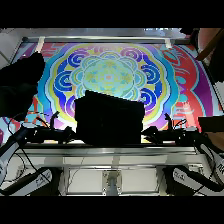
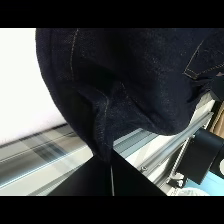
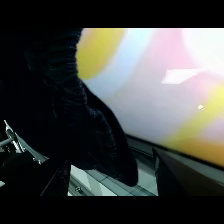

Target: Fold the clothes and pants, and hang the long-sleeved shirts on hangers.

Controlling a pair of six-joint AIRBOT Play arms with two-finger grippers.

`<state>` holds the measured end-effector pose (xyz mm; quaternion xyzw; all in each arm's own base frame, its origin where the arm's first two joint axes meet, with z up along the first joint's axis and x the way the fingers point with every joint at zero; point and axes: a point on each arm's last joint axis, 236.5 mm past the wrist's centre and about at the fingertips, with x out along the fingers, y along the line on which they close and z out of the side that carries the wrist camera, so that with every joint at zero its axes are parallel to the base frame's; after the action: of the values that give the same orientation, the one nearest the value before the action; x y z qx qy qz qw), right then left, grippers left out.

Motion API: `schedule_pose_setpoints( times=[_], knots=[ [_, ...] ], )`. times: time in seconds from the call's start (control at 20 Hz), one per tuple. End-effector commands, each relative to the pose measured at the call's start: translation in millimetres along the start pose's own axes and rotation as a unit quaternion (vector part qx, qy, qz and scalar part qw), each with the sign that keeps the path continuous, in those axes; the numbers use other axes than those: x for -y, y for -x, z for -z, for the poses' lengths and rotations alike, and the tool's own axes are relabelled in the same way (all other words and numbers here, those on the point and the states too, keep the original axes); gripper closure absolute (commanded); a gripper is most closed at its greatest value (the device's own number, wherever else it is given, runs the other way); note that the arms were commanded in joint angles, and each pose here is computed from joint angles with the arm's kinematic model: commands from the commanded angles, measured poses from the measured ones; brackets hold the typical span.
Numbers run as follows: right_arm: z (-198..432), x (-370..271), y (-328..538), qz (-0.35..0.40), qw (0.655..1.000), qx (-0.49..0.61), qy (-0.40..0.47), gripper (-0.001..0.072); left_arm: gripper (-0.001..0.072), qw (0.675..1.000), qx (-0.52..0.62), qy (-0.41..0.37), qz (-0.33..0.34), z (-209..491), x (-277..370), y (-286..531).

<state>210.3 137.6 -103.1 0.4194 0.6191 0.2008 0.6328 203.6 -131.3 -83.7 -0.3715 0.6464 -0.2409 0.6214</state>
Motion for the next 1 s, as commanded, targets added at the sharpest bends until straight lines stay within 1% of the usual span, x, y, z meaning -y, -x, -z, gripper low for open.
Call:
schedule_pose_setpoints(
  times=[0.0,0.05,0.1,0.15,0.2,0.3,0.35,0.4,0.45,0.5,0.55,0.65,0.7,0.8,0.85,0.95],
  knots=[
    [10,-1,-15,0.013,0.999,-0.020,0.028,0.0169,0.0693,1.000,0.000,-0.001,0.000,0,0,0],
    [14,-6,-21,0.013,0.999,-0.027,0.037,0.0169,0.0692,1.000,0.000,-0.001,0.000,0,0,0],
    [20,-11,-26,0.010,0.998,-0.036,0.044,0.0187,0.0693,1.000,0.000,-0.001,0.000,0,0,0],
    [25,-14,-30,0.010,0.998,-0.044,0.051,0.0287,0.0693,1.000,0.000,-0.001,0.000,0,0,0],
    [28,-16,-34,0.012,0.997,-0.048,0.058,0.0325,0.0693,1.000,0.000,-0.001,0.000,0,0,0],
    [26,-24,-40,0.004,0.998,-0.040,0.056,0.0336,0.0693,1.000,0.000,-0.001,0.000,0,0,0],
    [22,-29,-40,-0.006,0.998,-0.031,0.051,0.0427,0.0693,1.000,0.001,-0.001,0.000,0,0,0],
    [17,-38,-39,-0.020,0.998,-0.024,0.057,0.0613,0.0693,1.000,0.003,0.000,0.003,-2,2,0],
    [14,-50,-36,-0.035,0.997,-0.021,0.070,0.0661,0.0693,1.000,0.008,-0.005,0.007,-6,6,3],
    [13,-66,-31,-0.053,0.994,-0.025,0.091,0.0683,0.0693,1.000,0.015,-0.017,0.013,-12,15,8],
    [13,-87,-23,-0.075,0.990,-0.030,0.117,0.0683,0.0694,0.999,0.029,-0.038,0.026,-21,32,18],
    [11,-143,6,-0.120,0.975,-0.023,0.188,0.0683,0.0694,0.989,0.085,-0.102,0.066,-45,87,51],
    [10,-174,25,-0.137,0.966,-0.008,0.219,0.0684,0.0695,0.977,0.125,-0.151,0.084,-55,124,75],
    [16,-249,79,-0.167,0.937,0.044,0.304,0.0684,0.0695,0.944,0.204,-0.243,0.090,-60,195,130],
    [25,-292,114,-0.179,0.913,0.084,0.357,0.0684,0.0695,0.924,0.239,-0.286,0.085,-53,228,157],
    [60,-362,185,-0.178,0.851,0.166,0.466,0.0684,0.0695,0.862,0.325,-0.382,0.070,-27,301,216]
  ],
)
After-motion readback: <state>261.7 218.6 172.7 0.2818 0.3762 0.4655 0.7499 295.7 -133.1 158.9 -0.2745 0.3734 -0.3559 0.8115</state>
